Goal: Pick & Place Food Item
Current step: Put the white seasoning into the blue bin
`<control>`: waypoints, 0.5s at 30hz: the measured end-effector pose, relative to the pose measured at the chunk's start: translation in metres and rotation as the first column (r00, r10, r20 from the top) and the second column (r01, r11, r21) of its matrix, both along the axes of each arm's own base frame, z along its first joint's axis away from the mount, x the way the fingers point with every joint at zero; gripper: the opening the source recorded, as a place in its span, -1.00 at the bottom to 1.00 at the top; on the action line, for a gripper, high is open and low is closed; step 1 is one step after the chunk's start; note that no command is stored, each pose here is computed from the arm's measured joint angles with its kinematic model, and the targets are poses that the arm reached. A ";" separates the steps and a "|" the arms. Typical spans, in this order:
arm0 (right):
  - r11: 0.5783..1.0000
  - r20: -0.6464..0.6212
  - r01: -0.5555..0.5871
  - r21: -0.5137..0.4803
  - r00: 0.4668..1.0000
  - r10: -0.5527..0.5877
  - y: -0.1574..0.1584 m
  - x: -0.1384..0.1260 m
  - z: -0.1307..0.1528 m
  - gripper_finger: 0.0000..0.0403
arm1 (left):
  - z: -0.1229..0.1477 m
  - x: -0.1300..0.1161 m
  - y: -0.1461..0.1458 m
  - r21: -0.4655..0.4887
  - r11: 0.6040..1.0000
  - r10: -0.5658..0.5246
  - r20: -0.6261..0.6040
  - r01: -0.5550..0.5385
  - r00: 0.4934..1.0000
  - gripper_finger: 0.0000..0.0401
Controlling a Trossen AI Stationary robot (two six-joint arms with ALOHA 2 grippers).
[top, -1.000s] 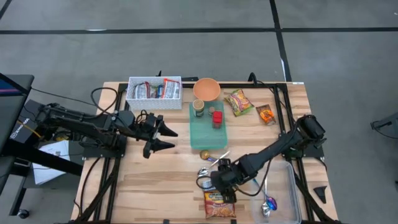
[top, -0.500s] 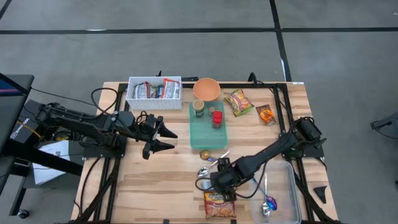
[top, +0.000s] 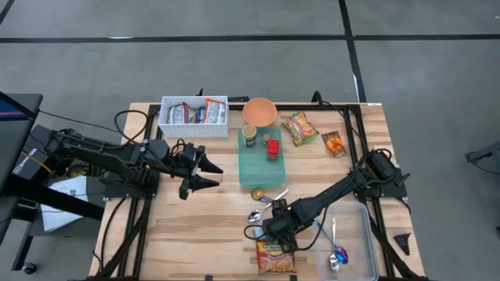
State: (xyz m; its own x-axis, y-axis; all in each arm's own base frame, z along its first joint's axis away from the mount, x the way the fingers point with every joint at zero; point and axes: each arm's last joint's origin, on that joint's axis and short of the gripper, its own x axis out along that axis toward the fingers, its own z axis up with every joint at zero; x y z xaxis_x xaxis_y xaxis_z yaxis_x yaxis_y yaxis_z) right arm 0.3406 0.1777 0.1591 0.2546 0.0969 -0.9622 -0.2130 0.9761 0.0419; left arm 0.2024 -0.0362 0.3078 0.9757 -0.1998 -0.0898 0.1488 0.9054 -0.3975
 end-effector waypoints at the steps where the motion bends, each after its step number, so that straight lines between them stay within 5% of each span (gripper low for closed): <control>1: 1.000 0.004 -0.004 0.011 1.000 0.004 -0.001 0.002 -0.001 0.34 | 0.000 0.000 0.000 0.000 1.000 0.000 0.001 0.000 1.000 0.12; 6: 1.000 -0.011 -0.020 0.012 1.000 0.020 -0.004 0.004 -0.003 0.30 | 0.000 0.000 0.000 0.000 1.000 0.000 0.000 0.000 1.000 0.11; 15: 0.999 -0.020 -0.049 0.009 0.999 0.049 -0.009 0.004 0.001 -0.15 | 0.000 0.000 0.000 0.000 1.000 0.000 0.000 0.000 1.000 0.07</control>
